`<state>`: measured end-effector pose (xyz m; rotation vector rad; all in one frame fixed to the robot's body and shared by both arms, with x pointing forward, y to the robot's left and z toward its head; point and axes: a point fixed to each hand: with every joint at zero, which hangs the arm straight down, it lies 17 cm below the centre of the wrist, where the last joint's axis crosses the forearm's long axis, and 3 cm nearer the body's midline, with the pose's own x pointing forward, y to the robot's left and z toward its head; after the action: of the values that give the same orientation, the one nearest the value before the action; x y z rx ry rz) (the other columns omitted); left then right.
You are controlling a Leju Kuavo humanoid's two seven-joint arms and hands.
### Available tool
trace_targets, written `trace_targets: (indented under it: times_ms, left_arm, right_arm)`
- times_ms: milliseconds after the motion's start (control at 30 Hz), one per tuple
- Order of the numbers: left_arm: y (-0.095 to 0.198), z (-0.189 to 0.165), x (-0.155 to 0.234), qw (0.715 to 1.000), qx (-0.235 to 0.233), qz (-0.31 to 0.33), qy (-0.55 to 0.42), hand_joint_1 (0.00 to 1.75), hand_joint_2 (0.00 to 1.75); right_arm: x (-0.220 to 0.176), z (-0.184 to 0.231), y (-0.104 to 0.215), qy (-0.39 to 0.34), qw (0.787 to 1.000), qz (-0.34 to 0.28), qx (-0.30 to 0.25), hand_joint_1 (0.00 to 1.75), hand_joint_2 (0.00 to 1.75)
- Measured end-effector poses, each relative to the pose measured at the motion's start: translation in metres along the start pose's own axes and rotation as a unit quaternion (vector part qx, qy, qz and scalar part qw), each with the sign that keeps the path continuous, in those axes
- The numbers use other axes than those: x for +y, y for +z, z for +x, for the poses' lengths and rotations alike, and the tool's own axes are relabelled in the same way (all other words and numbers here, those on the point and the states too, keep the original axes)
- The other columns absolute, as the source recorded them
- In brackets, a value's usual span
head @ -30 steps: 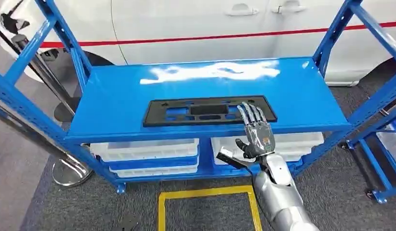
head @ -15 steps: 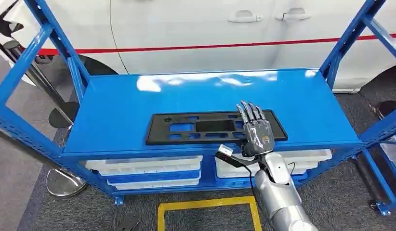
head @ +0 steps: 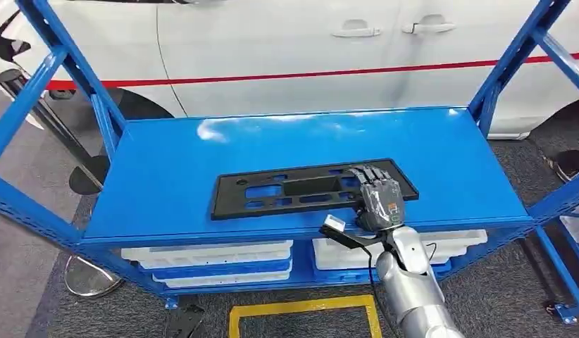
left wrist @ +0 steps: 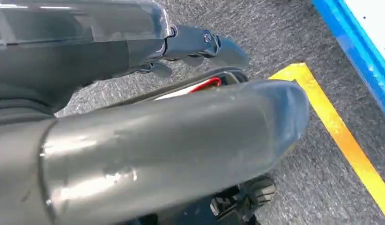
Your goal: Take the parts from the cabinet and place them on the table.
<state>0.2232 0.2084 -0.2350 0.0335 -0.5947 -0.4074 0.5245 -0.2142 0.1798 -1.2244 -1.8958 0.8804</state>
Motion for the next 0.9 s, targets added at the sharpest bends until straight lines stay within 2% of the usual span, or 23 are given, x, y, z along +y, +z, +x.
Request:
trace_targets:
  times_ms: [533, 767, 833, 900]
  left_arm:
    - [-0.003, 0.013, 0.007, 1.0, -0.015, 0.012, 0.02, 0.0, 0.0]
    - [-0.003, 0.013, 0.008, 1.0, -0.016, 0.016, 0.021, 0.0, 0.0]
    - [-0.003, 0.014, 0.009, 0.999, -0.019, 0.019, 0.023, 0.0, 0.0]
    - [-0.003, 0.017, 0.011, 0.999, -0.025, 0.024, 0.029, 0.0, 0.0]
  right_arm:
    - [-0.028, -0.006, -0.016, 0.001, 0.999, -0.039, 0.004, 1.75, 1.75]
    - [-0.03, -0.009, -0.012, -0.001, 0.999, -0.042, 0.005, 1.75, 1.75]
    - [-0.037, -0.01, -0.016, -0.005, 0.999, -0.054, 0.003, 1.75, 1.75]
    - [-0.052, -0.002, -0.018, 0.001, 0.997, -0.074, -0.022, 1.75, 1.75]
